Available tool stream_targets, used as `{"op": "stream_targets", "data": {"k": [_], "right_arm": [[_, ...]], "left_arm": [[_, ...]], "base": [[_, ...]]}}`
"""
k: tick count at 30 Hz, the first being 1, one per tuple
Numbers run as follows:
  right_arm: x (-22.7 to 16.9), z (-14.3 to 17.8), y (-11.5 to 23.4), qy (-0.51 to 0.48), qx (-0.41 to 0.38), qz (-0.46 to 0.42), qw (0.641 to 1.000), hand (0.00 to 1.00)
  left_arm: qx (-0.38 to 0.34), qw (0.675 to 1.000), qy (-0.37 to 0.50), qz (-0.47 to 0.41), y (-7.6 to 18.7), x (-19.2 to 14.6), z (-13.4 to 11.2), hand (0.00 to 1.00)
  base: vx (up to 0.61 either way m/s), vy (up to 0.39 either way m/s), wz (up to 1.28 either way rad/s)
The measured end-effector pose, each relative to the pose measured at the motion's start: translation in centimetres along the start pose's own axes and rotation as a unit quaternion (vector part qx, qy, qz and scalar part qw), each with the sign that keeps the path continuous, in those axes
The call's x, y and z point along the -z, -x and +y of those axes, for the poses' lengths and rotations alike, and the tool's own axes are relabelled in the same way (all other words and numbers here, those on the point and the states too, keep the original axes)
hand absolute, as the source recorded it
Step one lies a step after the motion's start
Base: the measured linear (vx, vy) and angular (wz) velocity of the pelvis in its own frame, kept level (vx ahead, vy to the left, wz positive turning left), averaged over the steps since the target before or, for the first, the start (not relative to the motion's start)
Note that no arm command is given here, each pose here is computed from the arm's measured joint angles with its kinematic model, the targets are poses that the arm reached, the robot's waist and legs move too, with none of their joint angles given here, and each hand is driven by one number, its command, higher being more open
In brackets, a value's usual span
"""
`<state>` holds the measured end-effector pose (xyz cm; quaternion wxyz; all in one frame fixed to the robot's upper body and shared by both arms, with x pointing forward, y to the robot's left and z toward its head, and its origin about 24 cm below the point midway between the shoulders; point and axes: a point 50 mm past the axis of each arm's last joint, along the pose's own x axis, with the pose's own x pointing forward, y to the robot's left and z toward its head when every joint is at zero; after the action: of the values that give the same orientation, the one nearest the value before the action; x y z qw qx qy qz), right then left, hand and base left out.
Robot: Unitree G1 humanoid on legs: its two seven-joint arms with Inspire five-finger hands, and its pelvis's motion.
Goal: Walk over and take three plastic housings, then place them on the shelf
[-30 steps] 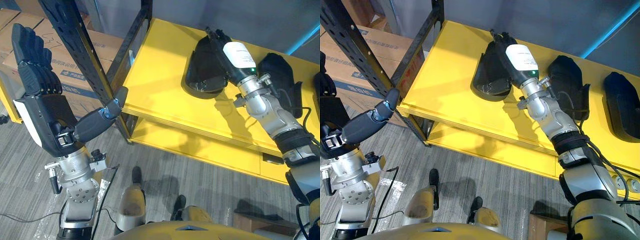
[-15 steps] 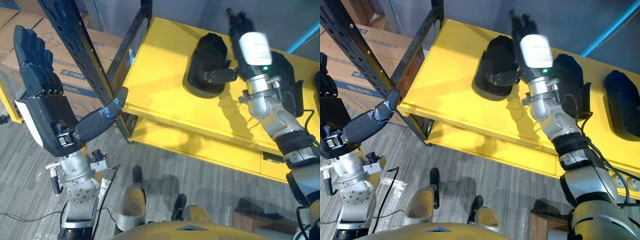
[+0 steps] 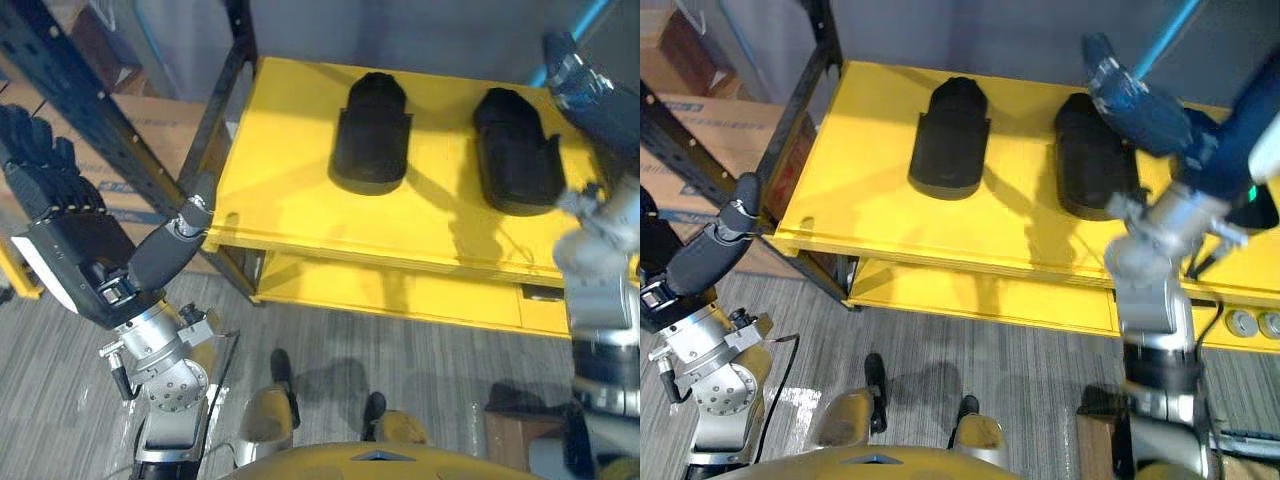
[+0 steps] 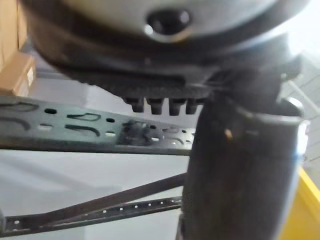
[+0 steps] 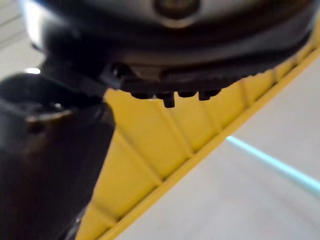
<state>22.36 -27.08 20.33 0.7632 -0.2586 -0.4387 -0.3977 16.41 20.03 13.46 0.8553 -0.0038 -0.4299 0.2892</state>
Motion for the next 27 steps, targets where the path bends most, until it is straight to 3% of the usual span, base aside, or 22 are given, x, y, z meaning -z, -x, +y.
{"op": "stream_targets", "data": {"k": [3,8,14,17,19,21,23,27], "right_arm": [[2.8,-2.7,5.5,0.004,-0.03,0.163,0.986,1.0],[3.3,-6.3,15.4,0.018,-0.027,0.392,0.919,1.0],[2.8,-7.3,22.5,0.045,-0.061,0.527,0.847,1.0],[4.1,-8.0,27.8,0.109,-0.121,0.613,0.773,1.0],[4.4,-9.1,32.2,0.133,-0.156,0.69,0.694,1.0],[4.2,-10.0,34.3,0.142,-0.161,0.73,0.649,1.0],[3.9,-11.4,36.7,0.146,-0.145,0.781,0.59,1.0],[3.7,-13.7,38.4,0.139,-0.08,0.831,0.533,1.0]], "left_arm": [[-0.055,0.998,-0.017,0.0,0.0,-0.1,1.1,1.0],[-0.127,0.991,-0.046,0.019,1.1,-0.9,2.4,1.0],[-0.221,0.97,-0.089,-0.053,1.6,-2.5,3.1,1.0],[-0.273,0.952,-0.111,-0.08,1.4,-2.7,4.4,1.0],[-0.303,0.939,-0.135,-0.092,1.2,-2.7,5.6,1.0],[-0.312,0.932,-0.156,-0.092,1.2,-2.4,6.3,1.0],[-0.334,0.918,-0.197,-0.086,1.3,-2.0,7.5,1.0],[-0.36,0.89,-0.27,-0.078,1.3,-1.6,9.9,1.0]], "base": [[0.04,0.002,-0.4],[0.04,-0.011,-0.41],[0.02,-0.013,-0.13],[-0.02,0.0,0.09],[-0.01,0.011,0.16],[-0.01,0.011,0.11],[-0.03,0.012,0.25],[-0.02,0.01,0.05]]}}
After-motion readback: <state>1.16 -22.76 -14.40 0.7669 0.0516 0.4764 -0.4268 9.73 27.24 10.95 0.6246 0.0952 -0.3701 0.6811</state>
